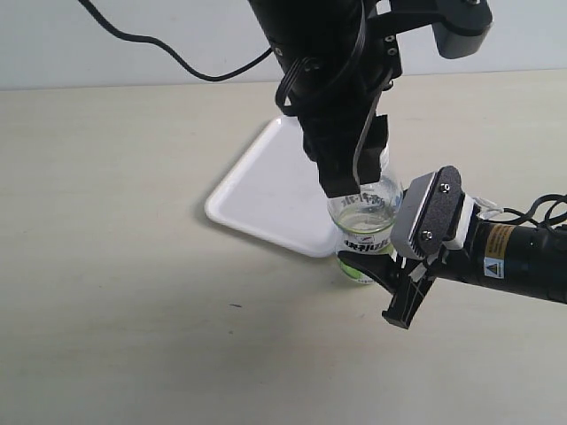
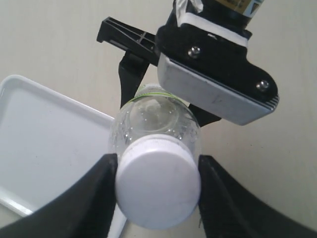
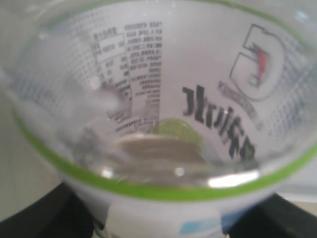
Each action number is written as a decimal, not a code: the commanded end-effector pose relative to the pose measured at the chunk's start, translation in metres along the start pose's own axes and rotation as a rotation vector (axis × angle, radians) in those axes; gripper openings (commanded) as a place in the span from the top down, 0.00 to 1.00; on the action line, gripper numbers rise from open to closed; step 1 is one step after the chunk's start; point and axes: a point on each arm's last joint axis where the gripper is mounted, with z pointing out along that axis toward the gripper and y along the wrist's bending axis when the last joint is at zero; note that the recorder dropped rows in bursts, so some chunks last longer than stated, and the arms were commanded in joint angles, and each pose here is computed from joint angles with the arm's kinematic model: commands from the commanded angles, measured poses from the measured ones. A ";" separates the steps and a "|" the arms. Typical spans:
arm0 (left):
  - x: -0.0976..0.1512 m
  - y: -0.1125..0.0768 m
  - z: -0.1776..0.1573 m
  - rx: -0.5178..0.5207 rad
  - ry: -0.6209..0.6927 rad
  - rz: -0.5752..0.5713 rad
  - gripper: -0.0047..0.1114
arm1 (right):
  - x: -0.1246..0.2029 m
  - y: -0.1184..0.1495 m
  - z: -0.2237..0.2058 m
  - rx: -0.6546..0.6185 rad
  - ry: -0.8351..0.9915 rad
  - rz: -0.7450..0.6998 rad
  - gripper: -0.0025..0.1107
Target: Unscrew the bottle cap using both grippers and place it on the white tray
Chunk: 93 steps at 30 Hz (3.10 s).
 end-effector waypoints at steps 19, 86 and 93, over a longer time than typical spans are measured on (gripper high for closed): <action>0.000 0.000 -0.004 0.002 -0.006 -0.245 0.96 | 0.007 0.001 0.000 -0.011 0.079 0.003 0.98; -0.002 -0.001 -0.010 -0.002 -0.026 -0.119 0.96 | 0.008 0.001 0.000 -0.011 0.081 0.002 0.98; -0.002 -0.001 -0.010 0.002 -0.025 -0.310 0.96 | 0.007 0.001 0.000 -0.011 0.079 0.019 0.98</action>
